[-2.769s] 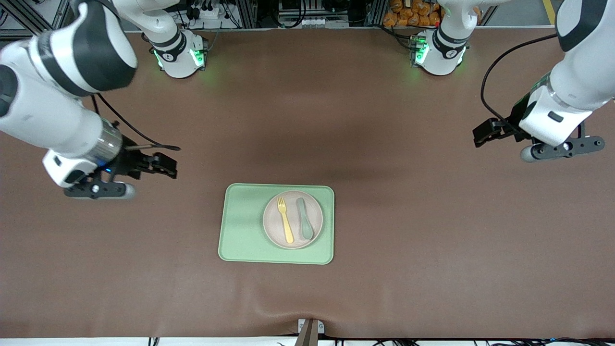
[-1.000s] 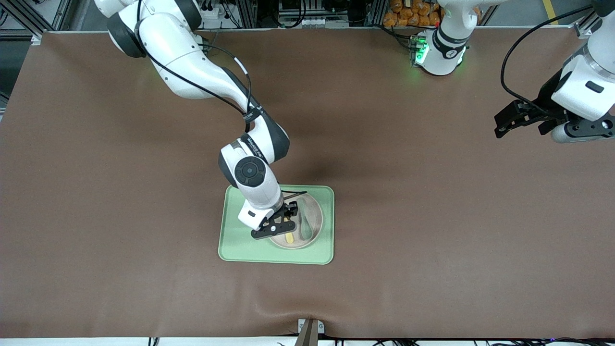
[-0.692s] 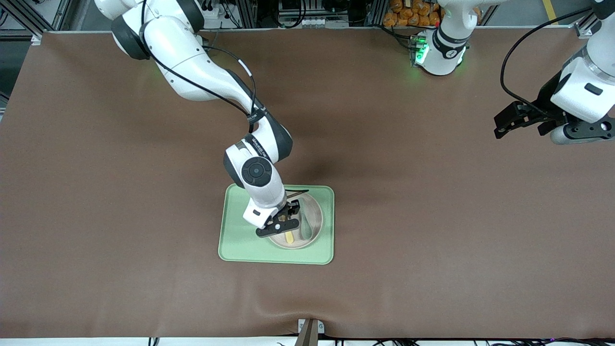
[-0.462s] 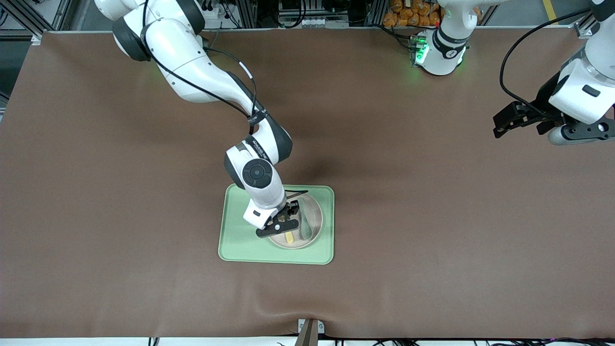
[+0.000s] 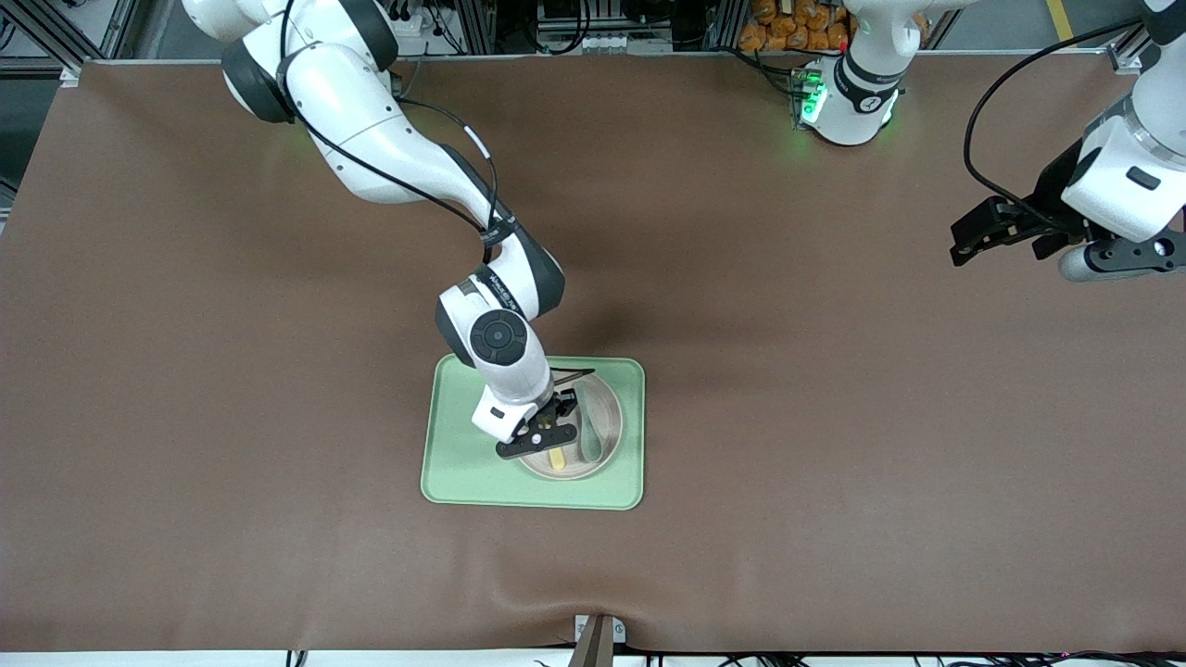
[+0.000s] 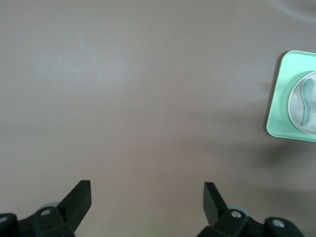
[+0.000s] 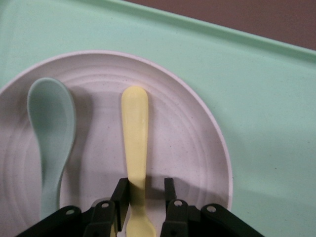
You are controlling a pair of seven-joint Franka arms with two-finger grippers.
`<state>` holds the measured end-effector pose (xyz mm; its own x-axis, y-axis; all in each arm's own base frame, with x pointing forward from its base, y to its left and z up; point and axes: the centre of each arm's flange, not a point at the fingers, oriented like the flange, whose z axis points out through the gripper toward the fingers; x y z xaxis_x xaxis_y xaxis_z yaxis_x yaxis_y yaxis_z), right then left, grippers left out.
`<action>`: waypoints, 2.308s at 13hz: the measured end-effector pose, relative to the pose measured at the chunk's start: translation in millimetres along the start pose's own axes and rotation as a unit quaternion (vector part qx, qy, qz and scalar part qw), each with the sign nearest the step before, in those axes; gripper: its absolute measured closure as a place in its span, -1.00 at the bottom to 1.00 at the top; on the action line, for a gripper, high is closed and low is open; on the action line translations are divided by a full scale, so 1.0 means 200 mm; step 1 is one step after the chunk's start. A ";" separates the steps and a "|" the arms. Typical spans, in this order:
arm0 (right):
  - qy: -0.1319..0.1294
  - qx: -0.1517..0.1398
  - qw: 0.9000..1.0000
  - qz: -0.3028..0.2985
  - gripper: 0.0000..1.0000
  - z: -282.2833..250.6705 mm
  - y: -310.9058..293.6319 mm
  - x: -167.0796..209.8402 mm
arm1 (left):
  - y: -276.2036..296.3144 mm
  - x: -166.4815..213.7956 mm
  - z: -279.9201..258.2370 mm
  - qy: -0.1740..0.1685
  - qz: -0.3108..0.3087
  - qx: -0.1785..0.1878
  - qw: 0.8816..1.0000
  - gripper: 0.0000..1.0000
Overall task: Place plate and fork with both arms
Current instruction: 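Lower the right gripper and grasp the yellow fork on the plate, then lift the yellow fork and move it beside the plate on the placemat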
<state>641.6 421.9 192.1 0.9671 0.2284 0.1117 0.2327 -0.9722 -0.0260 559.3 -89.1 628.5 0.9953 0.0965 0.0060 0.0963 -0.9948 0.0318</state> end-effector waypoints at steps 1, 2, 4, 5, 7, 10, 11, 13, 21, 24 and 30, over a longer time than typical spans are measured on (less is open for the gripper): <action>0.000 0.000 1.000 0.000 0.29 0.00 0.00 0.00 | 0.00 0.00 0.00 -0.001 -0.001 -0.001 1.000 -1.00; 0.000 0.000 1.000 0.000 0.39 0.00 0.00 0.00 | 0.00 0.00 0.00 -0.001 -0.001 -0.002 1.000 -1.00; 0.001 0.000 1.000 0.000 0.75 -0.01 0.00 0.00 | 0.01 0.00 0.00 -0.001 0.001 -0.002 1.000 -1.00; 0.002 0.000 1.000 0.001 0.74 -0.01 0.00 0.01 | 0.01 0.00 0.00 -0.001 0.001 -0.002 1.000 -1.00; 0.001 -0.001 1.000 0.002 0.83 -0.04 0.00 0.03 | 0.01 0.00 0.00 -0.001 0.001 -0.002 1.000 -1.00; -0.005 -0.005 1.000 0.010 0.83 -0.13 0.02 0.08 | 0.01 0.00 0.00 -0.001 0.001 -0.002 1.000 -1.00; -0.004 -0.003 1.000 0.019 0.83 -0.17 0.06 0.10 | 0.01 0.00 0.00 -0.001 0.001 -0.002 1.000 -1.00; -0.008 0.008 0.999 0.048 0.83 -0.23 0.20 0.16 | 0.01 0.00 0.00 -0.002 0.001 -0.002 1.000 -1.00; -0.070 0.036 0.992 0.094 0.83 -0.08 0.73 0.14 | 0.02 -0.01 0.01 -0.007 0.002 -0.001 1.000 -1.00; -0.086 0.037 0.992 0.080 0.83 -0.03 0.73 0.07 | 0.02 -0.01 0.01 -0.007 0.002 -0.001 1.000 -1.00; -0.086 0.075 0.988 0.100 0.83 -0.06 0.69 0.03 | 0.02 -0.01 0.01 -0.008 0.002 0.000 1.000 -1.00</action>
<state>679.3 288.6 200.6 0.9955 0.0496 -0.0804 0.0345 -0.9831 -0.1798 556.9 -92.5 627.0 0.9958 0.0912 -0.0098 0.0915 -0.9953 0.0327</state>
